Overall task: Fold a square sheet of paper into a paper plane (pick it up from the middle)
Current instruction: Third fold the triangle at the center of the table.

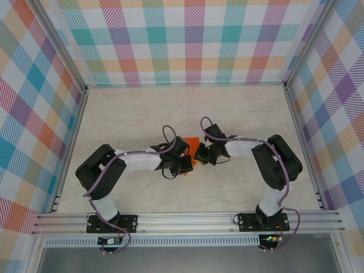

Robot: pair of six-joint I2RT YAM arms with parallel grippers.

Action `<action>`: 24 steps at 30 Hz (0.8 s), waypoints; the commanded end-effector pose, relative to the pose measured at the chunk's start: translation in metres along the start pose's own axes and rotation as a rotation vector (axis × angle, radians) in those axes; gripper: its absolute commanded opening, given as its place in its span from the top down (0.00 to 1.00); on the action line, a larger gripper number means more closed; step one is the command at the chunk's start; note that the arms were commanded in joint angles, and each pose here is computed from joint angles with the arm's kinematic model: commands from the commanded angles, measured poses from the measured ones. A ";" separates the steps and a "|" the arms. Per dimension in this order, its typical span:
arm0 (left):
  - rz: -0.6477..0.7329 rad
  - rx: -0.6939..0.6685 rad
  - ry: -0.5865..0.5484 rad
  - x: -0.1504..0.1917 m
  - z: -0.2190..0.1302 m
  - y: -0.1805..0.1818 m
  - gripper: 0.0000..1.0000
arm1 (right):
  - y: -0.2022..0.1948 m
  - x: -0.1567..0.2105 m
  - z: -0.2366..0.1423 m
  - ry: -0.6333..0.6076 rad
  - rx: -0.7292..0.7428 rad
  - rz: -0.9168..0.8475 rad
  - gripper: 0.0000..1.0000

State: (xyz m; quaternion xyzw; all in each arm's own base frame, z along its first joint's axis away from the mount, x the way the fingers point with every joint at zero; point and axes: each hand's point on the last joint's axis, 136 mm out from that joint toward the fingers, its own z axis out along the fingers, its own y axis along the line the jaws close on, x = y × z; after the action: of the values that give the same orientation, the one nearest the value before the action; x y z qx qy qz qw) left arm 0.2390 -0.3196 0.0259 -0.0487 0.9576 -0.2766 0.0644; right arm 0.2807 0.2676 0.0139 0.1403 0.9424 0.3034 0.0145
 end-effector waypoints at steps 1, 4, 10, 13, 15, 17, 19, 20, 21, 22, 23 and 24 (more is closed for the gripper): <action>0.009 -0.063 0.016 0.008 0.004 0.017 0.95 | -0.050 0.009 0.011 0.029 0.176 0.081 0.98; 0.007 -0.072 0.020 0.009 0.005 0.019 0.95 | -0.051 0.009 0.011 0.031 0.180 0.081 0.98; -0.002 -0.085 0.035 0.011 0.008 0.023 0.95 | -0.052 0.010 0.011 0.033 0.185 0.079 0.98; -0.004 -0.085 0.042 0.011 0.008 0.023 0.95 | -0.052 0.010 0.010 0.034 0.185 0.079 0.98; -0.001 -0.072 0.042 0.010 0.007 0.018 0.95 | -0.053 0.010 0.011 0.035 0.188 0.078 0.98; 0.010 -0.049 0.031 0.007 0.003 0.010 0.95 | -0.053 0.010 0.011 0.035 0.188 0.078 0.98; 0.026 -0.017 0.009 0.002 -0.005 -0.001 0.95 | -0.053 0.010 0.010 0.037 0.187 0.079 0.98; 0.034 -0.007 -0.002 0.000 -0.009 -0.004 0.95 | -0.054 0.010 0.010 0.036 0.188 0.080 0.98; 0.038 -0.004 -0.009 -0.002 -0.012 -0.007 0.95 | -0.054 0.010 0.011 0.038 0.190 0.081 0.98; 0.040 -0.007 -0.017 -0.003 -0.014 -0.007 0.95 | -0.054 0.010 0.011 0.037 0.188 0.080 0.98; 0.042 -0.010 -0.018 -0.002 -0.015 -0.006 0.95 | -0.054 0.010 0.011 0.037 0.188 0.079 0.98; 0.040 -0.017 -0.019 -0.002 -0.015 -0.004 0.95 | -0.054 0.010 0.011 0.039 0.189 0.081 0.98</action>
State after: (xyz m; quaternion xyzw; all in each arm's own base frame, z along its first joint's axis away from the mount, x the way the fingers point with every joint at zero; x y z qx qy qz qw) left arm 0.2373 -0.3163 0.0264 -0.0415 0.9601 -0.2690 0.0651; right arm 0.2804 0.2675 0.0138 0.1410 0.9429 0.3017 0.0112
